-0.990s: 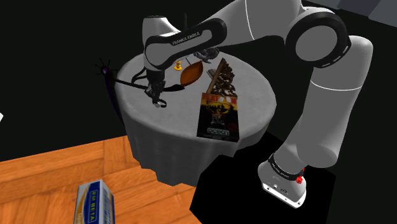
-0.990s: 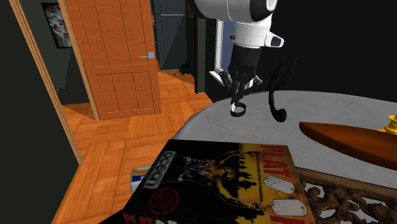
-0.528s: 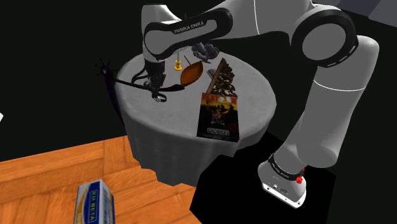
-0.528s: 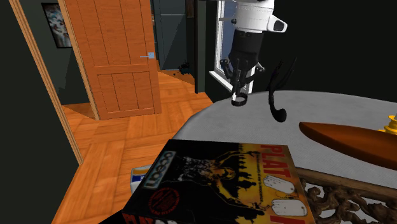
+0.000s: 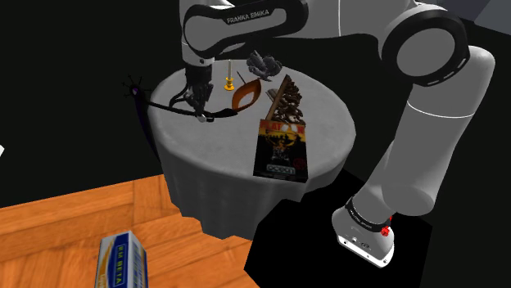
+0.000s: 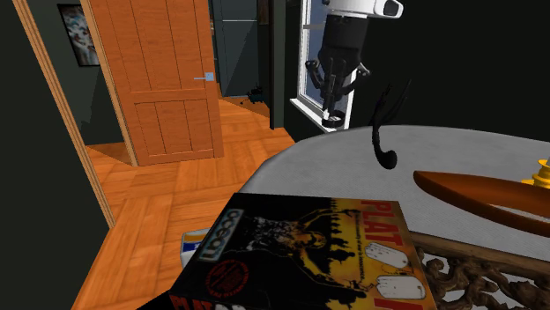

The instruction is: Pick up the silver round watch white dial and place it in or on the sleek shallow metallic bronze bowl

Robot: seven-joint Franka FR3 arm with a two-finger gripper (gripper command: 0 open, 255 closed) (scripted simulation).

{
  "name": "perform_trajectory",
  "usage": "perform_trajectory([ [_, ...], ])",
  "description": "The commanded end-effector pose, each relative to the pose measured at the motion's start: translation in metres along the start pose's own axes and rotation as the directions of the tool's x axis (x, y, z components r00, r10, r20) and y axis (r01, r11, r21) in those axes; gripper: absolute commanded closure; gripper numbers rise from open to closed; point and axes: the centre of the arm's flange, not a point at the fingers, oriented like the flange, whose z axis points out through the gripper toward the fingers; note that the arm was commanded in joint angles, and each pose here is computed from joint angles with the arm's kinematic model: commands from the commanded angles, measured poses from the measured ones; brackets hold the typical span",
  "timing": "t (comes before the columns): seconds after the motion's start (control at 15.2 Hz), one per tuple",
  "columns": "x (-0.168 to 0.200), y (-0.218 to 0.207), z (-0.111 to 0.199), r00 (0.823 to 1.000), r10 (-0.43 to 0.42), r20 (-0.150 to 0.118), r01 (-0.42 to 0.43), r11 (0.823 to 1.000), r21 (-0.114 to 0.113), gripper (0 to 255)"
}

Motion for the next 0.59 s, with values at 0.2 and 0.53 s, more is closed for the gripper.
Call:
perform_trajectory([
  [0.2,0.0,-0.002,-0.026,1.0,0.0,0.0,0.0,1.0,0.0,255],
  [0.53,-0.002,0.036,-0.04,1.0,0.0,0.0,0.0,1.0,0.0,255],
])
